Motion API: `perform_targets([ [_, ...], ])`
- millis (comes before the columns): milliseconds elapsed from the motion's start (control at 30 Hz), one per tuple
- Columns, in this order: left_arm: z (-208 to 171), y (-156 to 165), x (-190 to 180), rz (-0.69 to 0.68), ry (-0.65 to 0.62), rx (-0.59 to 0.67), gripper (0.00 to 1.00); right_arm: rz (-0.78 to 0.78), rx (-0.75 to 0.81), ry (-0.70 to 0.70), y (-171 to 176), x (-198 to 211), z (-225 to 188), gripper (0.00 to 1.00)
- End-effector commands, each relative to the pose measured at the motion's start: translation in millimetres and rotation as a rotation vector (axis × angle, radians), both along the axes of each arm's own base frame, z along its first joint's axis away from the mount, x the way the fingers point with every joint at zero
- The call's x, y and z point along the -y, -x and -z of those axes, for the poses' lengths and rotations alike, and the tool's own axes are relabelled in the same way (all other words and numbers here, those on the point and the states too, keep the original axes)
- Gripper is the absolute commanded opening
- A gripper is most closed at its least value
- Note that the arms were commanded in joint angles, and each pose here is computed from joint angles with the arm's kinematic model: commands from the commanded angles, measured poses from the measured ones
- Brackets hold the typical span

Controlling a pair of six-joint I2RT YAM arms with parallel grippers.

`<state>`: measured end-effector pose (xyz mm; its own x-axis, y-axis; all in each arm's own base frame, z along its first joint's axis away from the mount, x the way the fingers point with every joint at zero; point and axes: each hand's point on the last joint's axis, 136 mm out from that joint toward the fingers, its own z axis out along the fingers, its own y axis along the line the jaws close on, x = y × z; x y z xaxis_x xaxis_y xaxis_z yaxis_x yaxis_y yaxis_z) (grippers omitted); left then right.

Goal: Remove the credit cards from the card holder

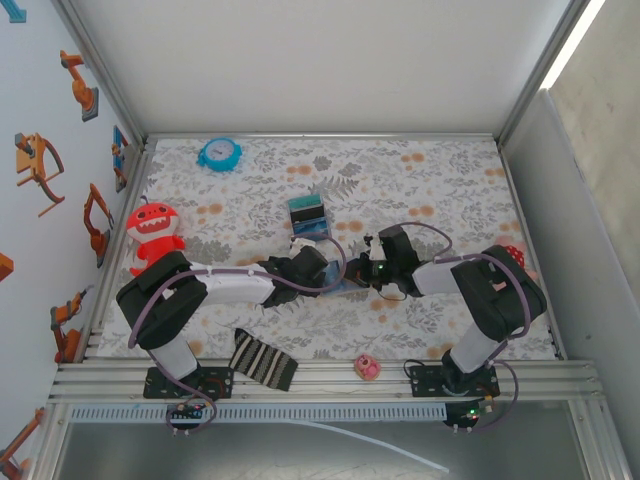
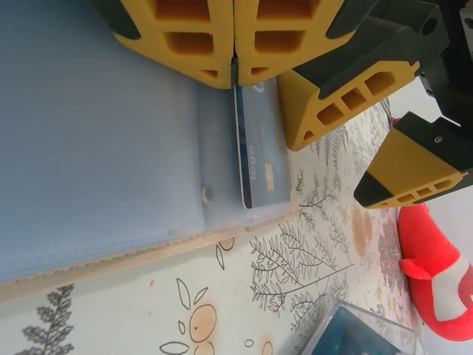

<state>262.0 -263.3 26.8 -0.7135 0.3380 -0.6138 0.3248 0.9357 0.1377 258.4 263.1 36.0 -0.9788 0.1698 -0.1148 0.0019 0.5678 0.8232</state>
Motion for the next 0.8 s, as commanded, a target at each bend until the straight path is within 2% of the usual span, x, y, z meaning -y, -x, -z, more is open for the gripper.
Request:
perform_targets([
  [0, 8.5, 5.2, -4.9, 0.017, -0.059, -0.027, 0.97, 0.004, 0.006, -0.016, -0.1, 2.7, 0.4, 0.01],
  [367, 8.6, 4.8, -8.4, 0.009, -0.073, -0.021, 0.97, 0.036, -0.003, 0.033, -1.9, 18.3, 12.1, 0.00],
  [767, -1.0, 1.3, -3.8, 0.038, -0.077, 0.003, 0.97, 0.005, 0.031, 0.209, 1.2, 39.4, 7.0, 0.00],
])
